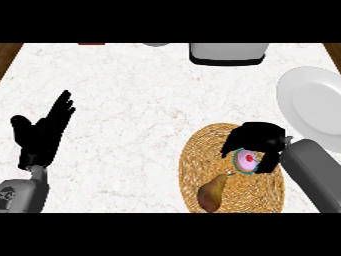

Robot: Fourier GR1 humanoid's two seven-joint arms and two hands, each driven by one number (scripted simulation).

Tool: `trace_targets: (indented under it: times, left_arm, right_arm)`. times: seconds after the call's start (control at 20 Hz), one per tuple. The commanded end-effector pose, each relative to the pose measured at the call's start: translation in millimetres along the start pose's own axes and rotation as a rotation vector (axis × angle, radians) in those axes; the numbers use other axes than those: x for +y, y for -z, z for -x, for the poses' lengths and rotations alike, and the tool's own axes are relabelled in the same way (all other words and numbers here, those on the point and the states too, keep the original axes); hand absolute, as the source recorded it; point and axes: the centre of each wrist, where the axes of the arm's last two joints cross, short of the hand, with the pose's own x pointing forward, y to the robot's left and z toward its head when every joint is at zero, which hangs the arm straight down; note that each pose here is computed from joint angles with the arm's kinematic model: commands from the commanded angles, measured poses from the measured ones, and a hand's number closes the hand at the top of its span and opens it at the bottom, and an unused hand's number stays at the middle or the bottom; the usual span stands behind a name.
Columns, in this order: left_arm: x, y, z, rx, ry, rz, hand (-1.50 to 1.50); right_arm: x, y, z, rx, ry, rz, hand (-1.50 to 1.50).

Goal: Pick the cupcake from the placemat and place it in the plate

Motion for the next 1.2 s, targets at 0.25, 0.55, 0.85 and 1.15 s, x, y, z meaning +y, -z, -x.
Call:
trace_targets:
  times: [0.25, 0.55, 0.85, 1.15]
  left_arm:
    - [2, -7, 8, 0.000, -0.006, 0.000, 0.00]
    - [9, -7, 8, 0.021, 0.006, 0.000, 0.00]
    - [16, -6, 5, 0.018, 0.006, -0.014, 0.00]
    - [21, -7, 4, 0.016, -0.001, -0.044, 0.00]
  right_arm:
    - [10, -4, -9, -0.135, 0.013, -0.017, 1.50]
    - [22, -3, -5, 0.147, 0.186, 0.174, 1.50]
    - [20, 7, -18, 0.524, 0.245, 0.489, 1.50]
    - [-18, -19, -43, 0.596, 0.064, 0.935, 1.50]
